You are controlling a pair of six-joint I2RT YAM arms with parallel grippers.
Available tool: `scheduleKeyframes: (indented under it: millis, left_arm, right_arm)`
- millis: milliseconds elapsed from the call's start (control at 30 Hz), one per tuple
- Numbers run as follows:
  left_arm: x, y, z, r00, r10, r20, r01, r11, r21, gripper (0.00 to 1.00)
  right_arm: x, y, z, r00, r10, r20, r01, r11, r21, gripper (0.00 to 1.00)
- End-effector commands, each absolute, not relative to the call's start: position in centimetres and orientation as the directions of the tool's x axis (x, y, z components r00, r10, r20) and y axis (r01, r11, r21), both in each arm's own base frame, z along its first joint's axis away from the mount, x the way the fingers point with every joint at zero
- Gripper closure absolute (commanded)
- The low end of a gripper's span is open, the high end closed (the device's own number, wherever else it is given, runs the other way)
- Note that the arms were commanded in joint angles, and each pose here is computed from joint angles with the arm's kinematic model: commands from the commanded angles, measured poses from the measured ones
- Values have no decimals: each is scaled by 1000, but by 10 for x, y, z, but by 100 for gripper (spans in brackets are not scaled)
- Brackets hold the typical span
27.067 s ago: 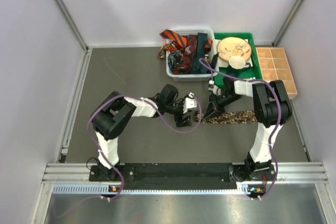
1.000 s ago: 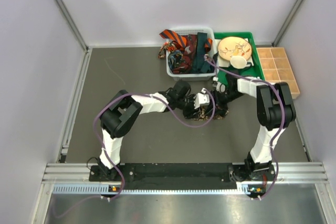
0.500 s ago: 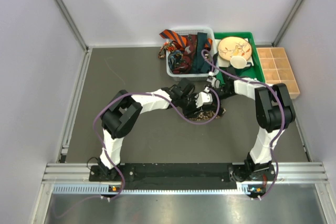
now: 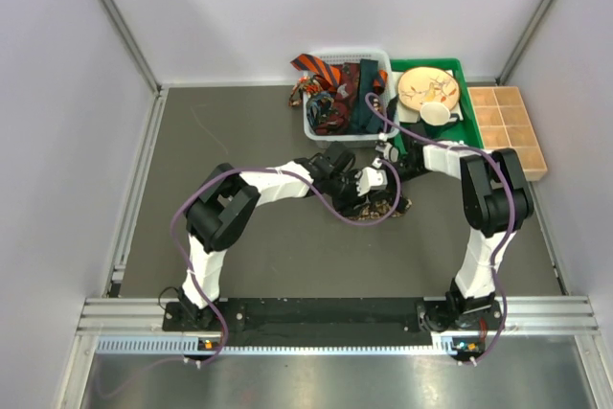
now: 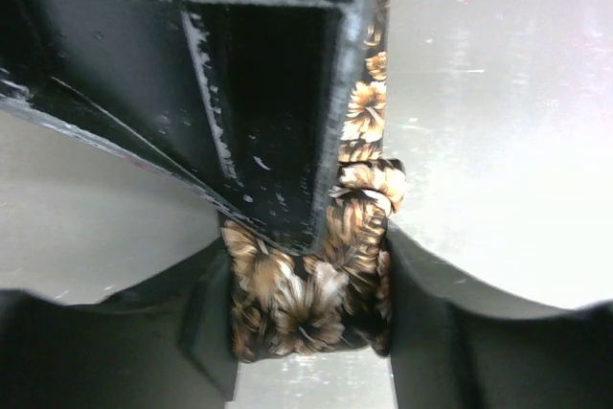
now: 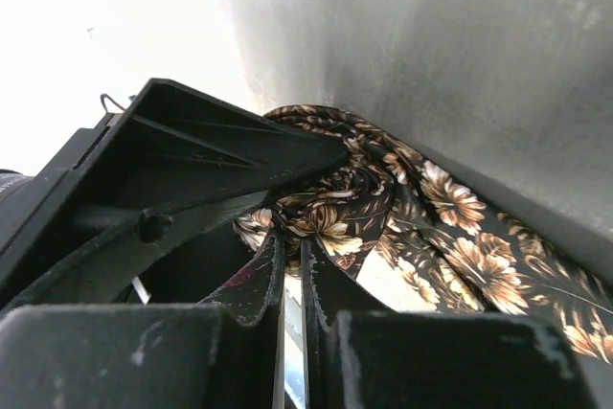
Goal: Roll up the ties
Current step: Roll the tie at the center of the board.
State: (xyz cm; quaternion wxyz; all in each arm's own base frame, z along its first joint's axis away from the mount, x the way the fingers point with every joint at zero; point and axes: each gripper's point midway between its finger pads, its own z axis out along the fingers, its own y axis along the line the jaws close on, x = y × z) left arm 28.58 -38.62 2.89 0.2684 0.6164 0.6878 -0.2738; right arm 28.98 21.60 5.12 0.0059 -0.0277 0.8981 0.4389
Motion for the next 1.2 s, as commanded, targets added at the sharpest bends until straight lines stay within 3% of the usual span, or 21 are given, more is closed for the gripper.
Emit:
scheduleKeyframes:
  millis: [0, 33, 133, 333, 700, 1033, 1133, 1167]
  left_arm:
    - [256, -360, -2, -206, 744, -635, 975, 103, -196, 37]
    - [262, -363, 6, -200, 717, -668, 978, 105, -180, 30]
    - [267, -371, 20, -175, 622, -764, 983, 72, -166, 20]
    - [277, -394, 53, -101, 437, -894, 994, 20, -103, 17]
    - [285, -419, 49, -127, 359, -925, 991, 9, -133, 27]
    - [292, -442, 44, -156, 333, -930, 988, 36, -153, 28]
    - [294, -446, 41, -157, 326, -932, 988, 44, -151, 32]
    - [295, -447, 38, -162, 328, -931, 987, 48, -155, 38]
  right_arm:
    - [299, 186, 7, -994, -57, -95, -103, 780, 617, 100]
    - [299, 182, 5, -994, -52, -92, -98, 790, 605, 100]
    - [300, 170, 2, -995, -41, -94, -88, 813, 575, 100]
    - [301, 158, 0, -995, -31, -100, -80, 843, 532, 100]
    - [308, 138, 1, -987, -43, -154, -106, 900, 423, 100]
    - [313, 128, 1, -983, -40, -177, -104, 925, 366, 100]
    - [315, 126, 1, -982, -41, -185, -105, 930, 353, 100]
    - [314, 126, 1, -982, -42, -184, -106, 930, 353, 100]
